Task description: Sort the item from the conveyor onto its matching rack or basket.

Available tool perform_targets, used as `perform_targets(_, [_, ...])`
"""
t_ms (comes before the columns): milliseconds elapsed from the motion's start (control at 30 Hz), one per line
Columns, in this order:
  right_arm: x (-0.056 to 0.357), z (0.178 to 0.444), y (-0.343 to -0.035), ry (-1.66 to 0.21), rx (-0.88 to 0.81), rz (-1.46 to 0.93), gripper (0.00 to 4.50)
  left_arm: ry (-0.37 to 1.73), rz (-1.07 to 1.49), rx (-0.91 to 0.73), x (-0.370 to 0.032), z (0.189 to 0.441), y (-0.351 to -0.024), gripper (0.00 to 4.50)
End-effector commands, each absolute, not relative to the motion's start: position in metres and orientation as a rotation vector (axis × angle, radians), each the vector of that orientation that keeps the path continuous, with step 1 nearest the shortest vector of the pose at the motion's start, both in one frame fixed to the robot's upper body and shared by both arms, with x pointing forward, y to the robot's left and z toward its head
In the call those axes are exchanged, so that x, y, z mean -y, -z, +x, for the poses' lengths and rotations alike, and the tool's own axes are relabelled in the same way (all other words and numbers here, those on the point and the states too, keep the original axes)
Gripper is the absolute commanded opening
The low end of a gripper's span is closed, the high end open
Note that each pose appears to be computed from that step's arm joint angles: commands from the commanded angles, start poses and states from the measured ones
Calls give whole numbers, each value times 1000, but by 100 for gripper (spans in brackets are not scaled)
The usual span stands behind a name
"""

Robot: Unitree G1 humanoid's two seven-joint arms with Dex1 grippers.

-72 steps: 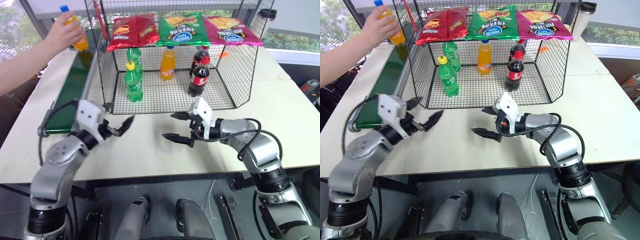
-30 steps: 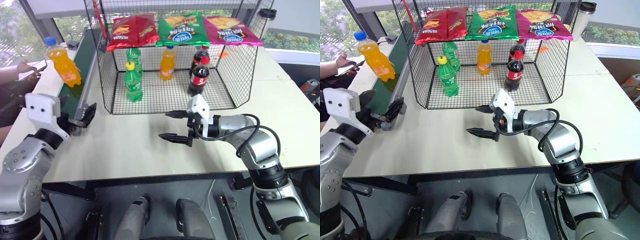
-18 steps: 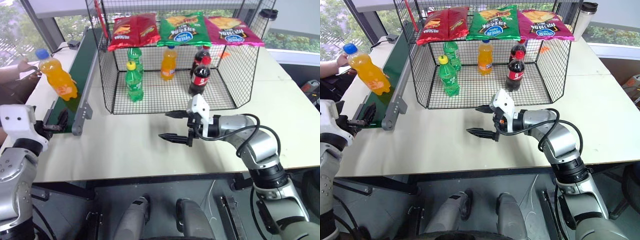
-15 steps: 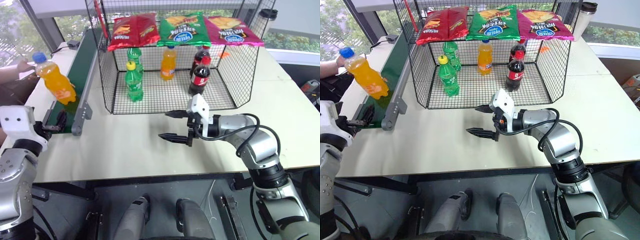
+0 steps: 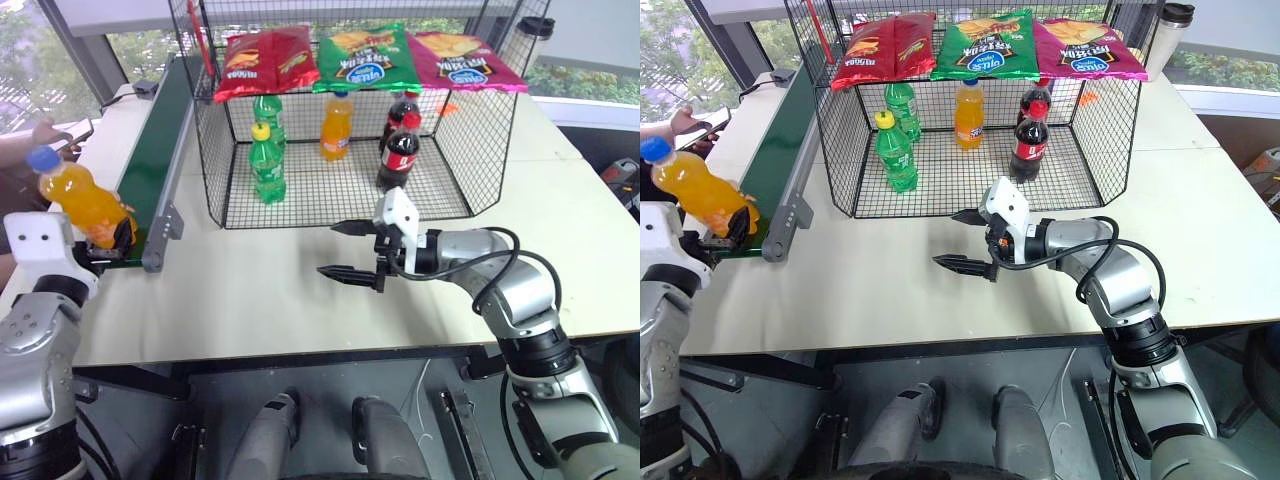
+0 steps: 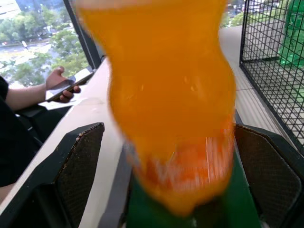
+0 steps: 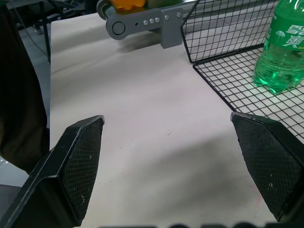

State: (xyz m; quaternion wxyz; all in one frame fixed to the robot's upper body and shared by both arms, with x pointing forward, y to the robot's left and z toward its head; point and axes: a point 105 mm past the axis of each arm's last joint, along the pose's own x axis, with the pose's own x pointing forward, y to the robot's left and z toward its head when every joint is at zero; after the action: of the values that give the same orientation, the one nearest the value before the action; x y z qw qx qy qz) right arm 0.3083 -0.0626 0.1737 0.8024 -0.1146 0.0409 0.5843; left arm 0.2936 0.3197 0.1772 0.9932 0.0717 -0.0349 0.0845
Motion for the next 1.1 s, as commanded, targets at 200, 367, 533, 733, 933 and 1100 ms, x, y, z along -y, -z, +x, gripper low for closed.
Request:
perform_targets(200, [63,305,-183,-1253,-47,-256,450,-115,89,129,-313,295,-183,301])
perform_targets(367, [63,303,-185,-1255,-44,-254,450,-41,39,178,-305,293,-205,301])
perform_targets(533, [59,300,-195,-1273,-18,-248,450,212,92,169,-262,298,-229,301])
perform_targets(733, [56,300,-203,-1271,7,-246,450,487,163,120,-209,307,-230,301])
perform_targets(933, [55,304,-214,-1240,45,-232,450,725,215,102,-153,318,-213,301])
perform_targets(1100, [57,306,-221,-1215,58,-233,450,928,246,100,-103,319,-194,301])
